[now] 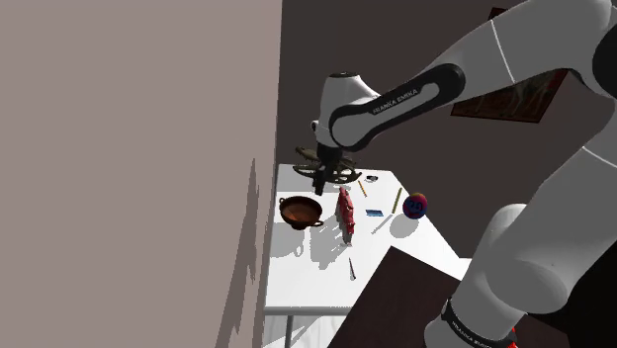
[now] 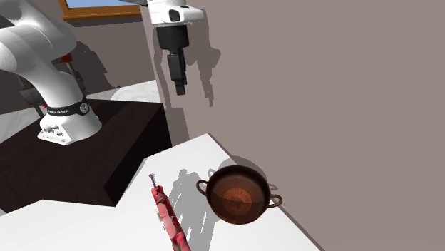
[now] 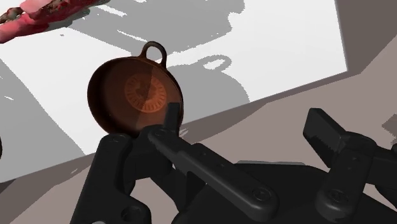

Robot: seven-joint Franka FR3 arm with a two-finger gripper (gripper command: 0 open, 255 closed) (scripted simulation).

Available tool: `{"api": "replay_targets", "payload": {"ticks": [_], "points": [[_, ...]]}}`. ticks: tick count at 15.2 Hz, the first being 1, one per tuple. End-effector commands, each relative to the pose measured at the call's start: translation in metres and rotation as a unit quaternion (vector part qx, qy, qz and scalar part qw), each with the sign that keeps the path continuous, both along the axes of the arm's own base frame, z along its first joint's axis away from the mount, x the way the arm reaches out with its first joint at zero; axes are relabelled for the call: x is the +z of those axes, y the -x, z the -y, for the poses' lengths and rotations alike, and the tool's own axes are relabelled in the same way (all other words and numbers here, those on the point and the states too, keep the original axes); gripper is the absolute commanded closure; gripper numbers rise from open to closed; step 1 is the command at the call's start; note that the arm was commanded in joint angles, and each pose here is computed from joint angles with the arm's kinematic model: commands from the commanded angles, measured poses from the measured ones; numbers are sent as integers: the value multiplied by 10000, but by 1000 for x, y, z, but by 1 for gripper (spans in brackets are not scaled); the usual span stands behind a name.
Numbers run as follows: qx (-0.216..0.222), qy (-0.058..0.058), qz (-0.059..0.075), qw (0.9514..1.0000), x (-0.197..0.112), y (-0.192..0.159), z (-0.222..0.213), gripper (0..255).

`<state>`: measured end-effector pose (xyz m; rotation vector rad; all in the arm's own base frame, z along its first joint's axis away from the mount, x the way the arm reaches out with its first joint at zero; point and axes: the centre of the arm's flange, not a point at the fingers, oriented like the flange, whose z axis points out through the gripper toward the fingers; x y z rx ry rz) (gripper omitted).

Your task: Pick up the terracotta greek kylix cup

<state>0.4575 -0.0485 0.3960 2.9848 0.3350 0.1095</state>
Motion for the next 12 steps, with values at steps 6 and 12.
{"api": "replay_targets", "payload": {"ticks": [6, 12], "points": [[-11, -25, -14, 10000, -72, -52, 21, 0], [-21, -47, -32, 10000, -136, -96, 40, 0]]}}
